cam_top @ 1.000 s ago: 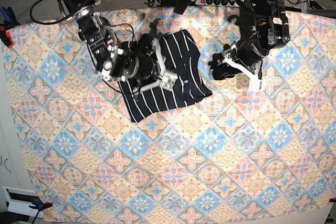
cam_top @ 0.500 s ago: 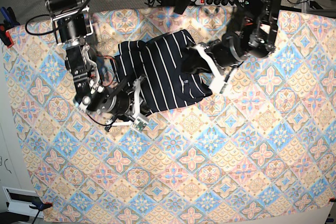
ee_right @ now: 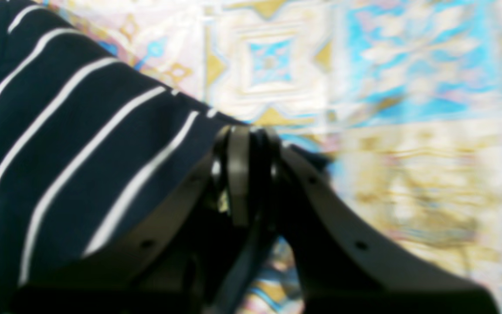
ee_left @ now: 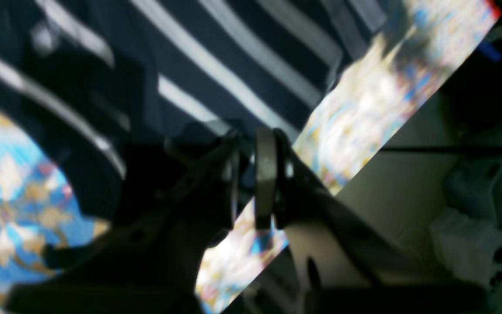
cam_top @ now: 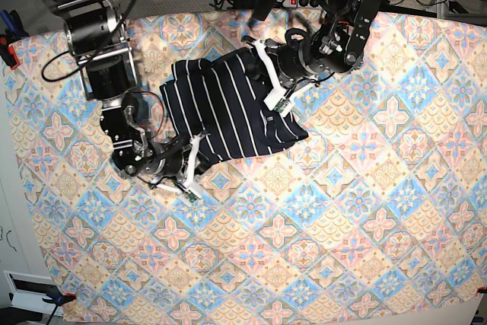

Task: Fold the T-shirt properly
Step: 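Flatten and square the folded bundle with both grippers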

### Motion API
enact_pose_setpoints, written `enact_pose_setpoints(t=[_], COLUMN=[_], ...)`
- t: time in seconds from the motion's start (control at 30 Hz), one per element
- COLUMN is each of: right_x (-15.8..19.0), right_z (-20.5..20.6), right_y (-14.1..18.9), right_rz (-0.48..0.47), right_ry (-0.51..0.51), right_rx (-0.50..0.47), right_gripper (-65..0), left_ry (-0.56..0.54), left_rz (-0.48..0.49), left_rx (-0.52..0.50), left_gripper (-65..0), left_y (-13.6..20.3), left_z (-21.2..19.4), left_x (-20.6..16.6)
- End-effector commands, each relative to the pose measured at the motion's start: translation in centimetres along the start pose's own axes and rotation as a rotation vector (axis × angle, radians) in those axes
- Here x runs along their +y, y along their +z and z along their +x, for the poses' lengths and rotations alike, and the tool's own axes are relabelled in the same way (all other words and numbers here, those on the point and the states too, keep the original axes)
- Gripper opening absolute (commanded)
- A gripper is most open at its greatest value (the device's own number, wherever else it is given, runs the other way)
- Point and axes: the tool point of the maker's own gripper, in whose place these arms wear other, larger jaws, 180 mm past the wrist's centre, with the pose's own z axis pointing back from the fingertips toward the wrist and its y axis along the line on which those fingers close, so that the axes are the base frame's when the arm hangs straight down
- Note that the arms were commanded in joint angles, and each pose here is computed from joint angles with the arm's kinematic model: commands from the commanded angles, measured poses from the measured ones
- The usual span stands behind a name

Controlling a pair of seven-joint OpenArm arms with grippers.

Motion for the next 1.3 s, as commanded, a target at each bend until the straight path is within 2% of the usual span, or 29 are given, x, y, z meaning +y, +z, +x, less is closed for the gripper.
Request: enact_pose_setpoints(t=[0.0,0.23,0.3,0.43,0.67,0.87,1.1,1.2,1.27], right_x=[-0.9,-0.7,-0.2,0.1,1.4,2.4,4.2,5.6,6.4], right_z=[2.0,-1.8,-4.5,-6.7,-9.9,-10.5,-9.4,-7.6,-6.3], right_y=[0.4,0.4,0.9,3.0,6.5,9.1,11.6,12.4,12.9], right_rz=[-0.007,0.005,0.008,-0.012,-0.031,-0.070,-0.099,-0.099,-0.101], right_ry=[0.014,0.082,0.081,0.132,0.222,0.233,0.296,0.346,0.377], right_rx=[-0.046,0.076,0.124,0.144,0.215,0.213,0.189,0.135,0.098], right_gripper=[-59.9,-60.1,-60.1,-60.1,-60.1,-60.1,-60.1,-60.1,-60.1], left_ry=[-0.011,0.027,0.042,0.070,0.084,0.080,-0.013,-0.066,-0.062], left_rz=[-0.007,0.039,0.051,0.075,0.119,0.130,0.184,0.197,0.213], left_rx=[-0.039,-0.045,-0.039,-0.043,-0.097,-0.190,-0.189,-0.271,-0.327], left_gripper=[-59.3,-59.6,-59.6,-59.6,-59.6,-59.6,-59.7,-59.7,-59.7], left_y=[0.0,-1.4,-1.9,-2.7,-3.5,-3.9,-5.5,-4.7,-4.0], left_z=[1.5,1.4,1.3,1.4,4.4,8.4,11.3,13.6,14.2], left_x=[0.2,3.6,4.6,6.5,9.8,10.8,10.5,9.6,9.2])
